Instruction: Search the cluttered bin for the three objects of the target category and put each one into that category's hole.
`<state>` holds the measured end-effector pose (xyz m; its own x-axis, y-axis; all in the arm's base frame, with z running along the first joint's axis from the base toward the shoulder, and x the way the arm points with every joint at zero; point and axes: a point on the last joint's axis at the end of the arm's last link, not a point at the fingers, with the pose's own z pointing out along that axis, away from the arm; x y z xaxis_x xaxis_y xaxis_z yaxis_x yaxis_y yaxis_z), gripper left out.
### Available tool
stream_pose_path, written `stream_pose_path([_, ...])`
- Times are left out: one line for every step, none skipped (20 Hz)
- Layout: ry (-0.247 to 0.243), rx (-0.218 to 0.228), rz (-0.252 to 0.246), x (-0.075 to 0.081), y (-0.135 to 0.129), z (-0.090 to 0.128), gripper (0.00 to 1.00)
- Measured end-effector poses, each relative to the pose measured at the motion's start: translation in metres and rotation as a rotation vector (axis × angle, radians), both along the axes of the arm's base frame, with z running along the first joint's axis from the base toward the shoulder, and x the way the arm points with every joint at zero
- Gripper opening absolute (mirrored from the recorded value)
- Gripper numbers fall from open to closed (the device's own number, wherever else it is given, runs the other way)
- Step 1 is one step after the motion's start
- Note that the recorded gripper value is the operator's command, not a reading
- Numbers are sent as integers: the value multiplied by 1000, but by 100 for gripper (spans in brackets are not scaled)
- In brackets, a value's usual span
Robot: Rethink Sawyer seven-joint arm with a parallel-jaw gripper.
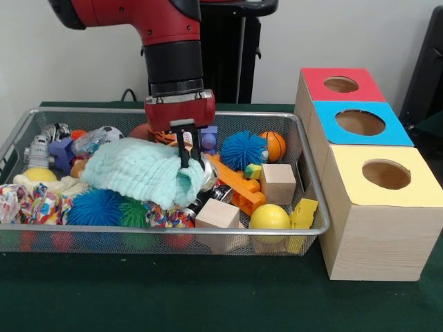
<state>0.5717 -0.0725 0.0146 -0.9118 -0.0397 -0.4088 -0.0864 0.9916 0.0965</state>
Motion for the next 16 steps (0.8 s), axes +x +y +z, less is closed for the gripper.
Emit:
stream_pose_path([1,2,-10,-1,-1,0,0])
stream_pose_path([1,3,-21,-2,-1,0,0])
stream_pose_path([2,5,-31,-2,-2,0,0])
stream_pose_path([2,6,-41,-2,-3,0,0])
stream_pose_path([2,7,-51,-3,-4,0,0])
stream_pose_path([2,9,-61,-3,-4,0,0])
stream_pose_path([3,10,-71,-3,-5,0,0])
stream_pose_path([4,10,-76,-3,-5,0,0])
stream_pose_path([5,11,-81,-4,-5,0,0])
stream_pose_path([6,12,-86,-4,-4,0,0])
stream_pose_path([8,13,-93,-5,-4,0,0])
stream_pose_path([10,13,-97,-5,-2,1,0])
stream_pose_path([12,13,-102,-5,-1,1,0])
stream_pose_path([14,13,-107,-6,0,2,100])
stream_pose_path([12,11,-108,-6,0,2,100])
stream_pose_path([11,10,-110,-6,0,2,100])
